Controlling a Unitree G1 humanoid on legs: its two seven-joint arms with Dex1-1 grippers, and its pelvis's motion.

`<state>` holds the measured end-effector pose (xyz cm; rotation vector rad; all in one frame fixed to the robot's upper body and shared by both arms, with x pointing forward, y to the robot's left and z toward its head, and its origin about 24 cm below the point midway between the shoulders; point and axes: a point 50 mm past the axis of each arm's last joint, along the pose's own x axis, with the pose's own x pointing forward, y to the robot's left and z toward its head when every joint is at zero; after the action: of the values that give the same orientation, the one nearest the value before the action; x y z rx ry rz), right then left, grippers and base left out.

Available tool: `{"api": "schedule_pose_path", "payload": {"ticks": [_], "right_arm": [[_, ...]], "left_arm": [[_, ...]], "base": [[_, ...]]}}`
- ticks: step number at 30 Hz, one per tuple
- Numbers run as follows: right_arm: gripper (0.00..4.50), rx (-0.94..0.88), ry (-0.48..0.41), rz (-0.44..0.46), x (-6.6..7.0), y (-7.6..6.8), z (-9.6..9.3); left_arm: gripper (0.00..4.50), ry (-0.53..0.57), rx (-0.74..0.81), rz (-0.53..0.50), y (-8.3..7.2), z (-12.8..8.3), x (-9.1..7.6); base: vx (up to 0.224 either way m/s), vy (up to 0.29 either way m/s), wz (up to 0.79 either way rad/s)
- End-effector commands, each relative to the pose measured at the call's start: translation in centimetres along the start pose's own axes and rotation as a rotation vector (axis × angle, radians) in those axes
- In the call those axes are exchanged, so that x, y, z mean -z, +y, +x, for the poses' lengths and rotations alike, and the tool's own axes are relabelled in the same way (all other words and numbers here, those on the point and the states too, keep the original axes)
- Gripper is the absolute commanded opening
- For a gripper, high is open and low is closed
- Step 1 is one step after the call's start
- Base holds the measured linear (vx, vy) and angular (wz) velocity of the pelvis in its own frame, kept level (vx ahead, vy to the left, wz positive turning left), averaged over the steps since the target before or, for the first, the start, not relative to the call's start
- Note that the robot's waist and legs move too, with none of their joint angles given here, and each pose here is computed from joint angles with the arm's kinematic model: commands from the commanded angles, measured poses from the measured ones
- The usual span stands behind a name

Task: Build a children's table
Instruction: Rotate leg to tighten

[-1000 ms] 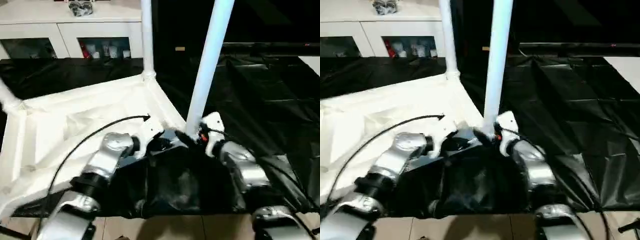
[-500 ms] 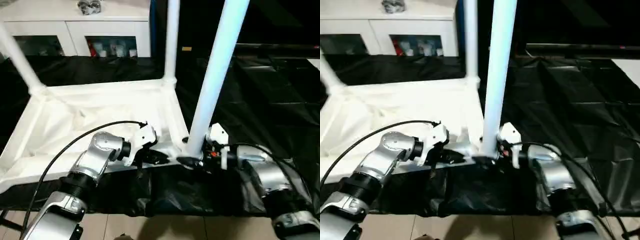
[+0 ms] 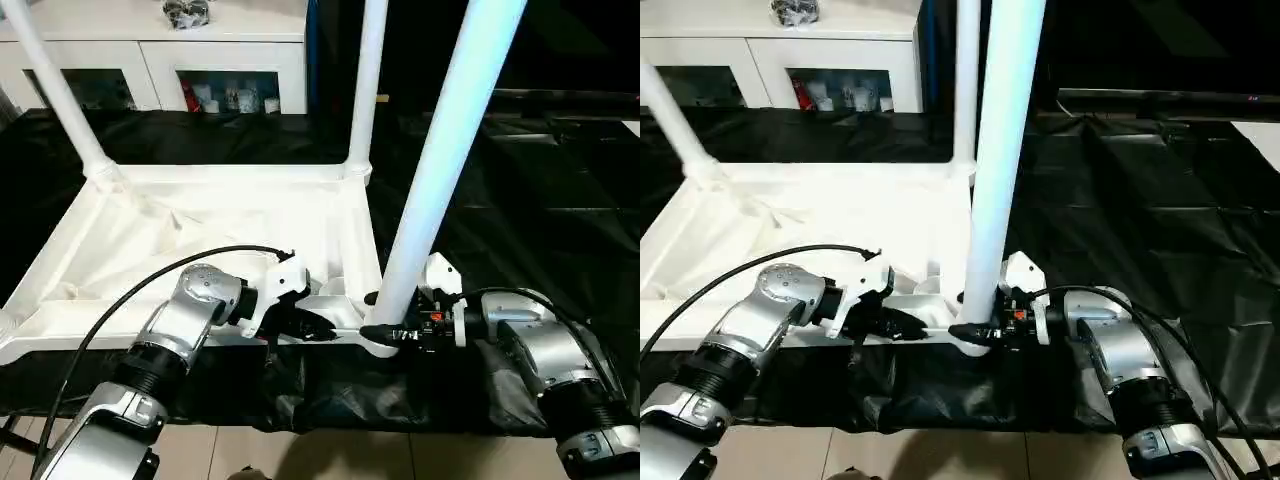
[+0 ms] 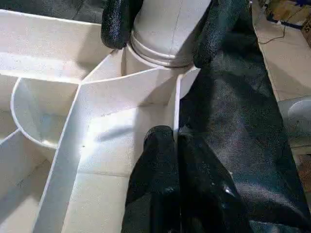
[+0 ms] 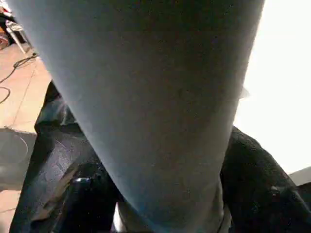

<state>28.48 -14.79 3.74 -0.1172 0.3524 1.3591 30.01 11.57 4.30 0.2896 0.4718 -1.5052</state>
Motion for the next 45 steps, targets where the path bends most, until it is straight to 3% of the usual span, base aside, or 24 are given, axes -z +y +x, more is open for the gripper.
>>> {"api": "schedule_pose_path", "payload": {"ticks": [1,3,6,11,15,17,19,22,25,27,31,32,34,39,42,45], "right_arm": [[2.49,-0.171,-0.021,0.034,0.8,2.4,3.1],[2.49,-0.123,-0.041,0.034,0.8,2.1,3.5],[2.49,0.228,-0.133,0.095,0.4,-0.1,5.2],[2.49,0.371,-0.158,0.170,0.4,-0.6,6.5],[2.37,0.593,-0.183,0.334,0.3,-1.1,8.9],[2.37,0.618,-0.188,0.333,0.1,-1.1,9.3],[2.37,0.606,-0.183,0.260,-0.3,-0.9,9.6],[3.04,0.587,-0.184,0.228,-0.4,-0.8,9.5],[3.23,0.583,-0.187,0.210,-0.3,-1.0,8.7],[3.54,0.576,-0.154,0.147,-0.1,-1.2,7.4],[3.54,0.537,-0.134,0.079,0.2,-1.2,5.8],[3.54,0.517,-0.130,0.028,0.5,-1.2,3.3],[3.54,0.505,-0.131,0.019,0.5,-1.2,2.4],[3.54,0.462,-0.095,-0.023,1.1,-0.4,-2.9],[3.54,0.432,-0.091,-0.021,1.0,0.4,-5.2],[3.54,0.387,-0.111,-0.008,0.5,1.1,-5.6]], "left_arm": [[0.00,-0.070,-0.102,0.028,0.8,0.2,-1.6],[0.00,-0.081,-0.133,0.024,1.0,0.3,-1.8],[0.00,-0.107,-0.312,-0.011,2.0,1.2,-2.3],[0.00,-0.117,-0.407,-0.050,2.4,2.2,-2.6],[0.00,-0.145,-0.527,-0.084,2.5,4.5,-3.8],[0.00,-0.152,-0.538,-0.083,2.4,4.9,-4.1],[0.00,-0.165,-0.515,-0.070,2.0,5.5,-4.4],[0.00,-0.167,-0.488,-0.052,1.7,5.8,-4.5],[0.00,-0.153,-0.471,-0.034,1.5,5.6,-4.1],[0.00,-0.141,-0.469,-0.016,1.4,5.2,-3.8],[0.00,-0.129,-0.469,-0.007,1.5,5.0,-3.6],[0.00,-0.122,-0.466,0.006,1.5,4.7,-3.4],[0.00,-0.121,-0.465,0.010,1.6,4.6,-3.3],[0.00,-0.121,-0.440,0.036,1.5,4.3,-3.1],[0.00,-0.146,-0.415,0.068,1.3,4.0,-3.3],[0.00,-0.181,-0.398,0.072,1.1,3.8,-3.6]], "base": [[0.000,0.000,0.00],[0.000,0.000,0.00],[0.000,0.000,0.00],[0.000,0.000,0.00],[0.000,0.000,0.00],[0.000,0.000,0.00],[0.000,0.000,0.00],[0.000,0.000,0.00],[0.000,0.000,0.00],[0.000,0.000,0.00],[0.000,0.000,0.00],[0.000,0.000,0.00],[0.000,0.000,0.00],[0.000,0.000,0.00],[0.000,0.000,0.00],[0.000,0.000,0.00]]}}
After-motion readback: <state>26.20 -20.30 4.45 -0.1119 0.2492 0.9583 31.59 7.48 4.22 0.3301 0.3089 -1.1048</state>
